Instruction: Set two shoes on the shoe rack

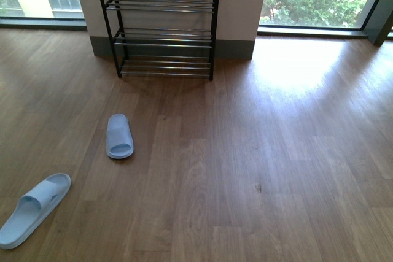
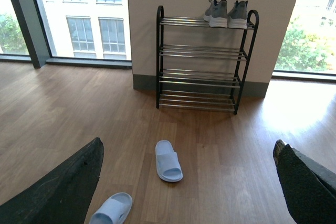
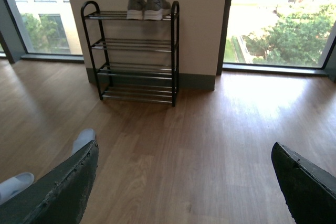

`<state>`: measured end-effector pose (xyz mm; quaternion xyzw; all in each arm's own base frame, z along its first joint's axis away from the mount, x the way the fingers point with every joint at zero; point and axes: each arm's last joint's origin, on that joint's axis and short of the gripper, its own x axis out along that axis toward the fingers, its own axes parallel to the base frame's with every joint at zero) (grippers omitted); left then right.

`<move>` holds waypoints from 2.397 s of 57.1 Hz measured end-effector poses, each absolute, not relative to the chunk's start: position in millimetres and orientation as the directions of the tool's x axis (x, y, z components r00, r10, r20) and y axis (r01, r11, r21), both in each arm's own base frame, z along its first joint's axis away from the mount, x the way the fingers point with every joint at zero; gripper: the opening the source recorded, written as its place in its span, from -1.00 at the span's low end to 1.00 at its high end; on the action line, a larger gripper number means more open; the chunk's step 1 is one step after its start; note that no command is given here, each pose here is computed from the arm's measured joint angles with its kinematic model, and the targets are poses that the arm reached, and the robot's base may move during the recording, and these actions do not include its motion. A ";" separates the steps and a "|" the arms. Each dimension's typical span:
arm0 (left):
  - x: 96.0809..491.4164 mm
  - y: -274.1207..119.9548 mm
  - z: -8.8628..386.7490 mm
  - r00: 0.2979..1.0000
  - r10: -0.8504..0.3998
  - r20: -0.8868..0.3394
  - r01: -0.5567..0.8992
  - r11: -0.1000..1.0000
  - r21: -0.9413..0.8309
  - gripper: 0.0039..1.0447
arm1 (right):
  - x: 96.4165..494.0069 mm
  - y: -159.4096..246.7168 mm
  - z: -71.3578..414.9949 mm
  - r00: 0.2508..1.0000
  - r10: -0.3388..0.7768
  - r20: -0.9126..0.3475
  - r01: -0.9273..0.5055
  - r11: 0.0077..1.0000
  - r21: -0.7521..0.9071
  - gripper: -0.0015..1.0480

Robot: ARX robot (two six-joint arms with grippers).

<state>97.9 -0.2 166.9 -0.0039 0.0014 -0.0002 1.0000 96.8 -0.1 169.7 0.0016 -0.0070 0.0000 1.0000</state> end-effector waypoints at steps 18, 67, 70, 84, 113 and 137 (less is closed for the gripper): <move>97.9 -0.3 166.9 1.000 -0.003 -0.003 0.003 1.000 -0.008 0.83 | 96.8 -0.2 169.7 1.000 -0.005 0.015 0.005 1.000 0.003 0.82; 97.9 -0.2 166.9 1.000 0.000 -0.003 0.000 1.000 -0.008 0.83 | 96.7 -0.1 169.7 1.000 0.002 0.014 -0.002 1.000 0.003 0.82; 97.9 -0.2 166.9 1.000 0.000 -0.003 0.000 1.000 -0.008 0.83 | 96.7 -0.1 169.7 1.000 0.001 0.014 -0.001 1.000 0.003 0.82; 97.9 -0.3 166.9 1.000 -0.003 -0.003 0.003 1.000 -0.008 0.83 | 96.7 -0.3 169.7 1.000 -0.005 0.014 0.005 1.000 0.003 0.82; 97.9 -0.2 166.9 1.000 -0.002 -0.003 0.002 1.000 -0.008 0.83 | 96.7 -0.2 169.8 1.000 -0.002 0.015 0.002 1.000 0.003 0.82; 97.9 -0.2 166.9 1.000 -0.002 -0.003 0.002 1.000 -0.008 0.83 | 96.7 -0.2 169.7 1.000 -0.002 0.015 0.002 1.000 0.003 0.82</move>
